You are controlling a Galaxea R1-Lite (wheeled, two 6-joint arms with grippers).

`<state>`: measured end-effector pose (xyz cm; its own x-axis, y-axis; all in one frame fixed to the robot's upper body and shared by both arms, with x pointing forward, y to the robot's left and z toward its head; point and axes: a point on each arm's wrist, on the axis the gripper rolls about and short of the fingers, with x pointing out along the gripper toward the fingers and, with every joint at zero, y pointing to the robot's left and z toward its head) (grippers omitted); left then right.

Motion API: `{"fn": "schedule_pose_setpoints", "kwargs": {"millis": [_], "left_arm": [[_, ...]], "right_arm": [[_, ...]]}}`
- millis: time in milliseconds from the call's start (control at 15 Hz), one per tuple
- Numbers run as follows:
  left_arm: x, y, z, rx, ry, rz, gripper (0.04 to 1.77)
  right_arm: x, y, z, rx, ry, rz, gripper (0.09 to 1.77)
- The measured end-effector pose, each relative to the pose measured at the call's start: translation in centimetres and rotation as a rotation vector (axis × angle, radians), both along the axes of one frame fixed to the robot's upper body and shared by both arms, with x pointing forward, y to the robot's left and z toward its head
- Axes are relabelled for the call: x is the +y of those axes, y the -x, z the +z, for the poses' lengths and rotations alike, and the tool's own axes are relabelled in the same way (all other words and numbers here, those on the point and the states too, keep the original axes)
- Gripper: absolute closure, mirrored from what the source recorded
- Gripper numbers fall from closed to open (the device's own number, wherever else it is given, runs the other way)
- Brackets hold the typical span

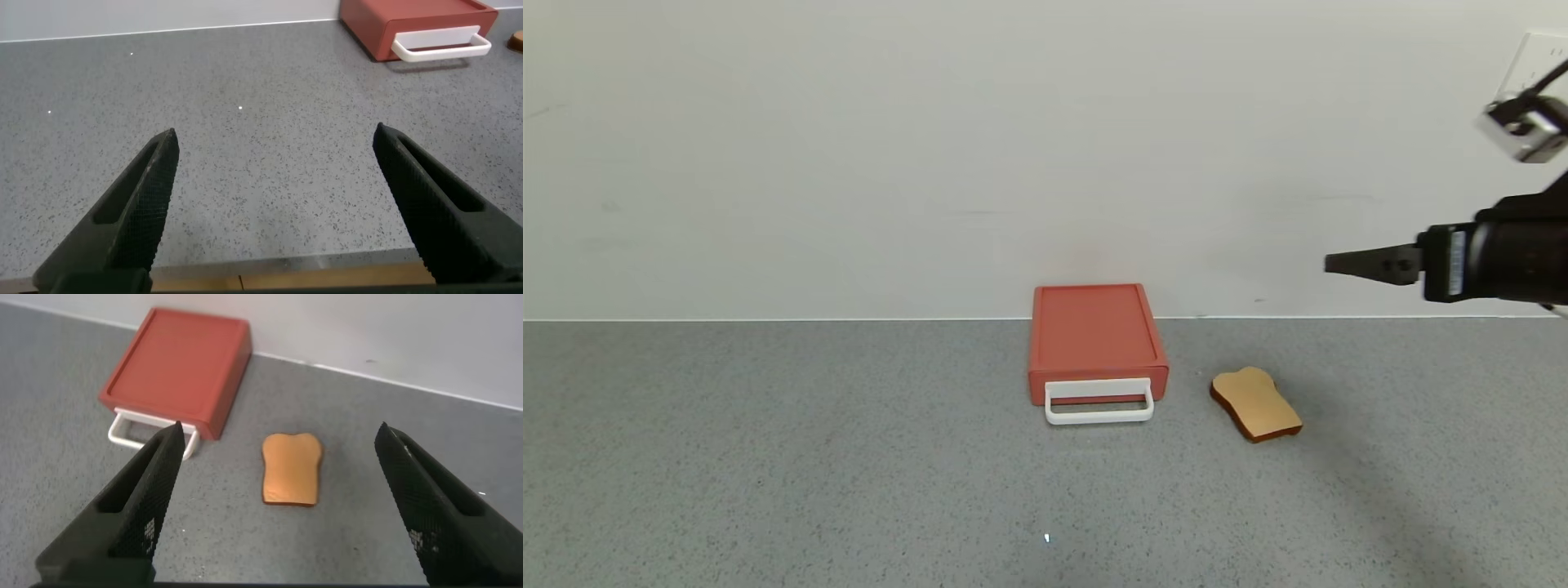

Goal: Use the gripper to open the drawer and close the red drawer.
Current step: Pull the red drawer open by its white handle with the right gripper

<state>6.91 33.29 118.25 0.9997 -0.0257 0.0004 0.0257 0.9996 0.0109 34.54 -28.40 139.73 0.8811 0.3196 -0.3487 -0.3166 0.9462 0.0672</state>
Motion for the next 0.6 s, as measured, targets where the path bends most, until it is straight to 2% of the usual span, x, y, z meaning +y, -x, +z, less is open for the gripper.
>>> {"fn": "schedule_pose_setpoints", "kwargs": {"millis": [267,600], "left_arm": [[0.0,0.0,0.0,0.000,0.000,0.000,0.09],[0.0,0.0,0.0,0.000,0.000,0.000,0.09]], "right_arm": [[5.9,-5.4,-3.0,0.152,0.045,0.123,0.15],[12.2,-8.1,-6.4,0.264,0.147,0.281,0.15]]}}
